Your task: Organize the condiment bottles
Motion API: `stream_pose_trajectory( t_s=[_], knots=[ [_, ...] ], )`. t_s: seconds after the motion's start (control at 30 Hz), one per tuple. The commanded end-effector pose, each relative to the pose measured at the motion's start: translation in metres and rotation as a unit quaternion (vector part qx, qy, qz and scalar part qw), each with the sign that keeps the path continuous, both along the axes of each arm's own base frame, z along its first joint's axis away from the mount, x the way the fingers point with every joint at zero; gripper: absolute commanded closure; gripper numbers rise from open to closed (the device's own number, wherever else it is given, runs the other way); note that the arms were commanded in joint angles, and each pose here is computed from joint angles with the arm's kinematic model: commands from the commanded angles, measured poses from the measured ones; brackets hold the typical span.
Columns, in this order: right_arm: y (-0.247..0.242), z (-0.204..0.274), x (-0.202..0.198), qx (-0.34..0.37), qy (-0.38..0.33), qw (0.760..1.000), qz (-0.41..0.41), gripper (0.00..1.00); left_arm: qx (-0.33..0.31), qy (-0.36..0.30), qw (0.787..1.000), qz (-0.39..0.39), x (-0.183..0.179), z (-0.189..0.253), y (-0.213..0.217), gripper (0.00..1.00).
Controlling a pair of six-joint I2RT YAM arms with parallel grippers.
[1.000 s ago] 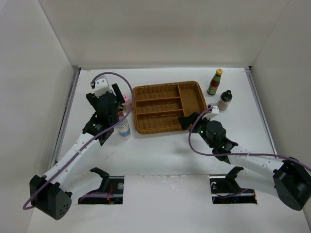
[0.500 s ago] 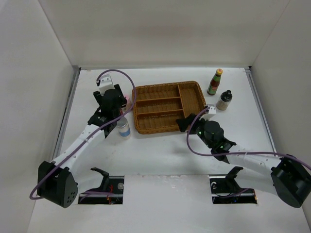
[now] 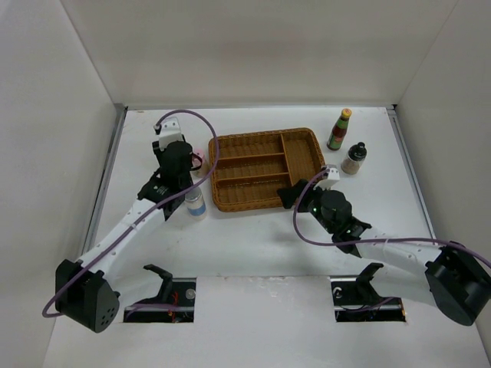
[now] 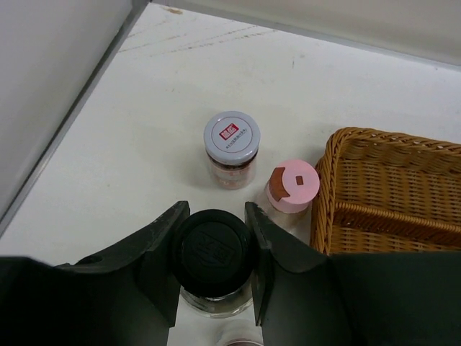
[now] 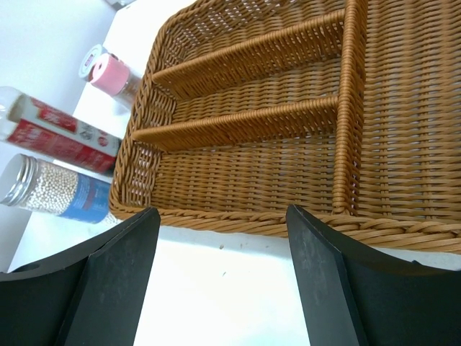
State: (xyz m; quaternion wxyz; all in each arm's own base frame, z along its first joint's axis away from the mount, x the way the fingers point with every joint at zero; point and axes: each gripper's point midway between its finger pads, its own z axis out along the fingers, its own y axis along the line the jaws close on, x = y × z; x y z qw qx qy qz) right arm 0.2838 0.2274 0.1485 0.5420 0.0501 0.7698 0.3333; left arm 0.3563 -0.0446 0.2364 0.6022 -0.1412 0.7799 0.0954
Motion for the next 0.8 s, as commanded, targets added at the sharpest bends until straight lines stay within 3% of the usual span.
stream_pose_trajectory(
  t_s=[0.0, 0.2, 0.4, 0.57, 0.77],
  knots=[
    [0.011, 0.029, 0.005, 0.027, -0.032, 0.999, 0.011, 0.23, -0.038, -0.166, 0.985, 0.035, -0.006, 0.127, 0.015, 0.85],
    [0.0, 0.037, 0.005, 0.038, -0.042, 0.998, -0.007, 0.22, -0.046, -0.229, 0.972, 0.022, -0.008, 0.203, 0.01, 0.85],
    [-0.022, 0.046, 0.006, 0.049, -0.06, 0.996, -0.049, 0.27, -0.055, -0.27, 0.961, -0.029, 0.006, 0.255, -0.03, 0.85],
    [-0.053, 0.05, 0.009, 0.073, -0.066, 0.99, -0.106, 0.31, -0.072, -0.284, 0.952, -0.086, 0.042, 0.262, -0.089, 0.85],
    [-0.067, 0.045, 0.013, 0.082, -0.055, 0.987, -0.126, 0.26, -0.083, -0.276, 0.948, -0.138, 0.091, 0.245, -0.161, 0.85]
  ],
)
